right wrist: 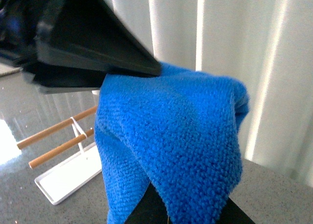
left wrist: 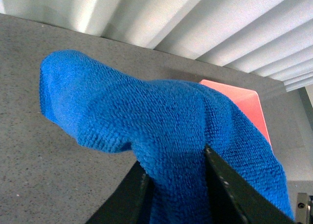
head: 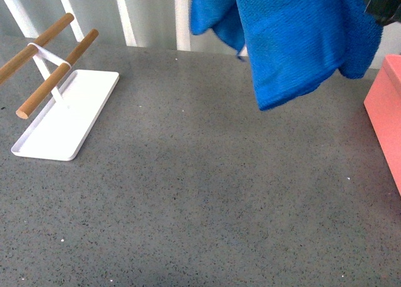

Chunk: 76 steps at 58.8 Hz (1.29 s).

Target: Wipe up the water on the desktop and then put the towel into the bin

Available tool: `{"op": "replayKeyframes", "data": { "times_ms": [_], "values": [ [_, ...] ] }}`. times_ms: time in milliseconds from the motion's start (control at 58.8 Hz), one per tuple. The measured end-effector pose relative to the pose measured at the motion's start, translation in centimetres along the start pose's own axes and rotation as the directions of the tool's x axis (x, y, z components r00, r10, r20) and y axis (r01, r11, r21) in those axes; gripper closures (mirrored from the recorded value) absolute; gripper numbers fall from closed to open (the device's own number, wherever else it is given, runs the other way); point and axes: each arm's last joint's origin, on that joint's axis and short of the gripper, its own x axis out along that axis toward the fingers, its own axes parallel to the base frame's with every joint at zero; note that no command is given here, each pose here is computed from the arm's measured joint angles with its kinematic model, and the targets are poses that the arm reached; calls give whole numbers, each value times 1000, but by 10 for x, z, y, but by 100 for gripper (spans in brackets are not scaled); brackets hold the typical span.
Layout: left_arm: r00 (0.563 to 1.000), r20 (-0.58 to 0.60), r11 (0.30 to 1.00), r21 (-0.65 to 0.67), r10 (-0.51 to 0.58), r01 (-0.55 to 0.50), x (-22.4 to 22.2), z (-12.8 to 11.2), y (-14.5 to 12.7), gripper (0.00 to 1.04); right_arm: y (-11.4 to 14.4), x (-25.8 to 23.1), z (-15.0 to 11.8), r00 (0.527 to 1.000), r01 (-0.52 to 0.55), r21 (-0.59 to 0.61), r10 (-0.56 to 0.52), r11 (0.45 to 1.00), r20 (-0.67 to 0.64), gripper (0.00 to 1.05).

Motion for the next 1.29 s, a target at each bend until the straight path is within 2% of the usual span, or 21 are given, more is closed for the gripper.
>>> {"op": "replayKeyframes", "data": {
  "times_ms": [68,170,306,340,493,629,851,885,936,970,1021,1106,1293],
  "values": [
    [999,30,1000,-15,24,-24,-8,4,14,56,-3,-2,2,1000,18,45,-18,999,-7,101],
    [991,95,995,-50,96,-91,-34,9,51,31,-7,-4,1,999,40,109,-39,993,-17,101],
    [976,138,984,-83,169,-158,-72,1,82,8,-11,-8,-2,998,52,149,-48,987,-30,101],
    [971,150,981,-81,185,-175,-81,-1,88,5,-12,-9,-3,998,57,157,-52,986,-33,101],
    [947,212,971,-44,240,-236,-128,-22,104,7,-17,-13,-8,995,86,177,-77,980,-57,101],
    [934,244,963,-5,261,-268,-166,-53,113,7,-21,-15,-10,994,92,180,-79,979,-77,101],
    [922,232,948,-2,309,-317,-195,-95,123,7,-29,-19,-11,990,122,172,-108,977,-86,101],
    [901,291,936,44,322,-349,-195,-100,124,11,-29,-19,-11,990,121,173,-107,977,-89,101],
    [836,441,902,118,326,-414,-195,-109,127,20,-28,-19,-11,991,117,174,-102,978,-92,101],
    [794,530,882,164,299,-441,-196,-117,129,27,-28,-19,-11,990,117,175,-101,978,-94,101],
    [758,597,862,207,263,-462,-198,-125,131,36,-28,-20,-11,990,117,176,-101,978,-96,101],
    [738,628,842,239,246,-484,-199,-134,133,50,-28,-20,-10,991,112,176,-96,978,-96,101],
    [744,618,827,260,253,-498,-198,-154,140,84,-28,-21,-11,988,116,177,-96,977,-118,101]
  ]
}}
